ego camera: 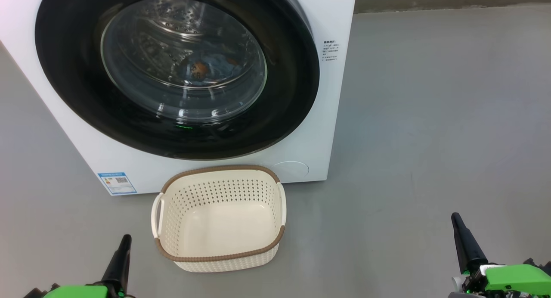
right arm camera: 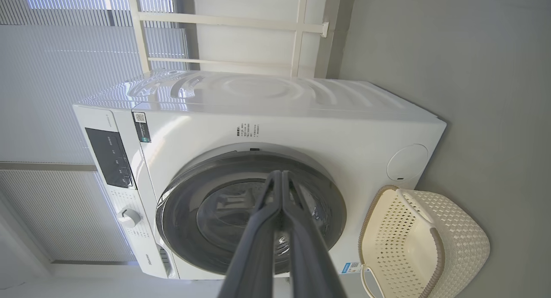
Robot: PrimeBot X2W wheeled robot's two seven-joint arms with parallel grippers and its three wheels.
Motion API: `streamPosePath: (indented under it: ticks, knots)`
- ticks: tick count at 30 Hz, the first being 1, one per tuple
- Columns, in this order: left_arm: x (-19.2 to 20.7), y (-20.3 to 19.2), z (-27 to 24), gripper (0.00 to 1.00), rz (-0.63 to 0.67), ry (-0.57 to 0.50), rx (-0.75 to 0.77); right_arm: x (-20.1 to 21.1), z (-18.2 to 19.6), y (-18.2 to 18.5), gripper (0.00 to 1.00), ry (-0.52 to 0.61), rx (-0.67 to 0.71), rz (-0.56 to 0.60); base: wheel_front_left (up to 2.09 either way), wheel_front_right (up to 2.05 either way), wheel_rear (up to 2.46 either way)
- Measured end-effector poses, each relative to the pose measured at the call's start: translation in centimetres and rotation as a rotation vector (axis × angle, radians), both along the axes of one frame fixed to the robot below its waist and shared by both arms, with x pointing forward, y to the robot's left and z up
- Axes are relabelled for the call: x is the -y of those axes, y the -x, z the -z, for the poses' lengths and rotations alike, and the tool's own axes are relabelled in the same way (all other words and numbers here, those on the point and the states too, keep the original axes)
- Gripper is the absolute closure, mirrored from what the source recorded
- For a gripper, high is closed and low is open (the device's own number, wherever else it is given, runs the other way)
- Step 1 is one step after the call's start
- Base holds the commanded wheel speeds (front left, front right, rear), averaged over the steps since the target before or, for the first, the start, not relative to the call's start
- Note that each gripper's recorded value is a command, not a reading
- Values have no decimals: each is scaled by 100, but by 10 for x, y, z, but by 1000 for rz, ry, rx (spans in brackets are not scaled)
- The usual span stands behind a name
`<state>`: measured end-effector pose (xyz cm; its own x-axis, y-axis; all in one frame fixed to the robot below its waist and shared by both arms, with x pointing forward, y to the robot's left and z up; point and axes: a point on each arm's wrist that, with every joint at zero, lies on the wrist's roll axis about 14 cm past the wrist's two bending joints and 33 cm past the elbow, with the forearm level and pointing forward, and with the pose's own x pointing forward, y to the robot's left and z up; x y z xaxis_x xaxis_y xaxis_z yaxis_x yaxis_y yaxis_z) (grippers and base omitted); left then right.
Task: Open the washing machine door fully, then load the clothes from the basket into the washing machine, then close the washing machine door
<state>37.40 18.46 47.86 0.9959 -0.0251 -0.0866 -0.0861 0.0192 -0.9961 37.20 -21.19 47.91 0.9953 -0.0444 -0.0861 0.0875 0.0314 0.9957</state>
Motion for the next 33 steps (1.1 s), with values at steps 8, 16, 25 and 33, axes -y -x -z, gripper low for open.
streamPosePath:
  ticks: [8,16,25,33]
  knots:
    - [-1,-4,-5,100,0,30,15,-2,-5,-4,100,-32,17,-8,0,0,0]
    - [-2,-4,-5,100,-2,30,16,-2,-5,-4,100,-32,17,-9,0,0,0]
    - [-2,-4,-5,100,-2,31,16,-2,-5,-4,100,-32,17,-9,0,0,0]
    - [-3,-4,-5,100,-4,31,16,-2,-5,-4,100,-32,17,-9,0,0,0]
